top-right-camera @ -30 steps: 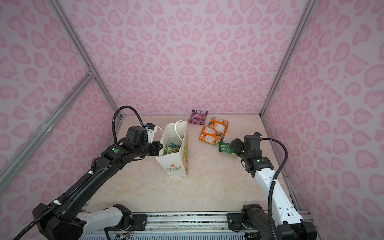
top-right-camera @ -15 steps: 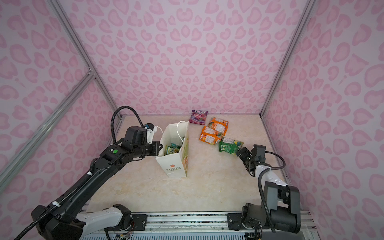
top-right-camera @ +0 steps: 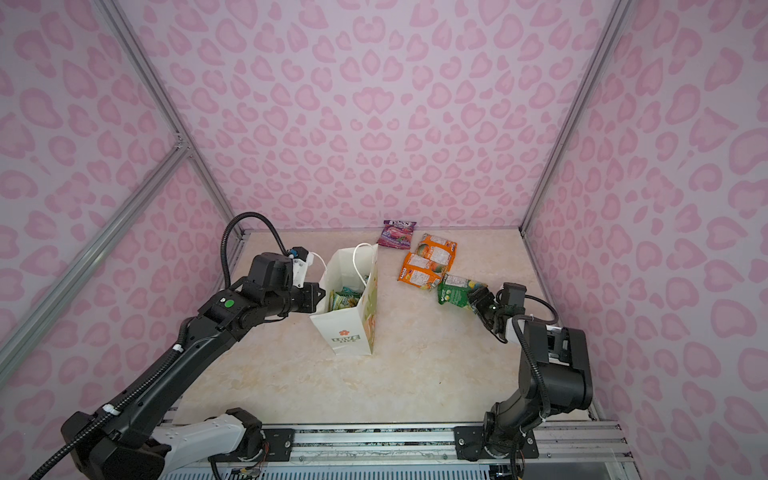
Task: Place the snacks into the paper bag
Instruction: Pick up the snack from the top-right of the table, then place the snack in the paper bag.
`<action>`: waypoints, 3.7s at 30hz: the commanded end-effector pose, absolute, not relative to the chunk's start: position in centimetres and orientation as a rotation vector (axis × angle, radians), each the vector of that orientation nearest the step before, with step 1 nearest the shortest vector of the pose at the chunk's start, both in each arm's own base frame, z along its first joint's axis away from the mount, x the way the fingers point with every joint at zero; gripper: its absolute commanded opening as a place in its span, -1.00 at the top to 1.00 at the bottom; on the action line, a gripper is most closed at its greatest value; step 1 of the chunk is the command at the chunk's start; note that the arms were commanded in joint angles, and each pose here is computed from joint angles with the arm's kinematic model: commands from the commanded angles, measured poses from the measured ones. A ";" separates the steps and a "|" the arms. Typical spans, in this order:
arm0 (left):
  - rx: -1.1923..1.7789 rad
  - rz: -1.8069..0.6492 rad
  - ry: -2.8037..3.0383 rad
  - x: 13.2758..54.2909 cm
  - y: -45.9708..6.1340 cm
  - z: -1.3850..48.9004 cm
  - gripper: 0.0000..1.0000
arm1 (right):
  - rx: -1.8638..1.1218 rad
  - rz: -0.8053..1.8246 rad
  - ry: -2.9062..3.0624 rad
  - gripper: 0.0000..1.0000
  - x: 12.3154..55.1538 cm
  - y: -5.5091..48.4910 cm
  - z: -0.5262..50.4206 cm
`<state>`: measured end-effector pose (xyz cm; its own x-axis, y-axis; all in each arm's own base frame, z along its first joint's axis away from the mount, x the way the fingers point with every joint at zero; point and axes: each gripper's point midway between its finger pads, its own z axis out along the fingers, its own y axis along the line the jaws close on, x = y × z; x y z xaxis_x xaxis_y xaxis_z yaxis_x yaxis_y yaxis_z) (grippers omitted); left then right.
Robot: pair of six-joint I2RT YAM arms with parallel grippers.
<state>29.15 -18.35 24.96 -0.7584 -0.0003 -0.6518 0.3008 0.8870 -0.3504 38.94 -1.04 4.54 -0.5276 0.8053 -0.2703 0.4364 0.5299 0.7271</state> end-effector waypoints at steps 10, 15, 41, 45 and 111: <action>0.232 -0.616 2.336 29.2 -18.8 25.9 0.94 | 1.022 0.854 2.159 -0.35 40.7 -0.7 3.4; 0.237 -0.622 2.336 29.1 -18.8 26.0 0.93 | 1.028 0.875 2.149 -0.12 40.9 -0.5 3.2; 0.245 -0.636 2.331 29.0 -19.0 26.1 0.93 | 0.878 0.839 2.124 0.89 37.0 1.2 9.8; 0.246 -0.640 2.331 29.0 -19.0 26.1 0.94 | 0.835 0.788 2.146 1.00 35.4 1.7 11.3; 0.248 -0.659 2.322 28.8 -19.1 26.5 0.93 | -0.208 0.694 1.865 1.00 30.5 32.7 41.9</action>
<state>28.33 -18.88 25.59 -0.7615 0.0039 -0.6481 0.3328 0.8604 -0.3859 30.74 33.45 41.47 -0.4363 0.1563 -0.8861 -0.4780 0.7941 0.3754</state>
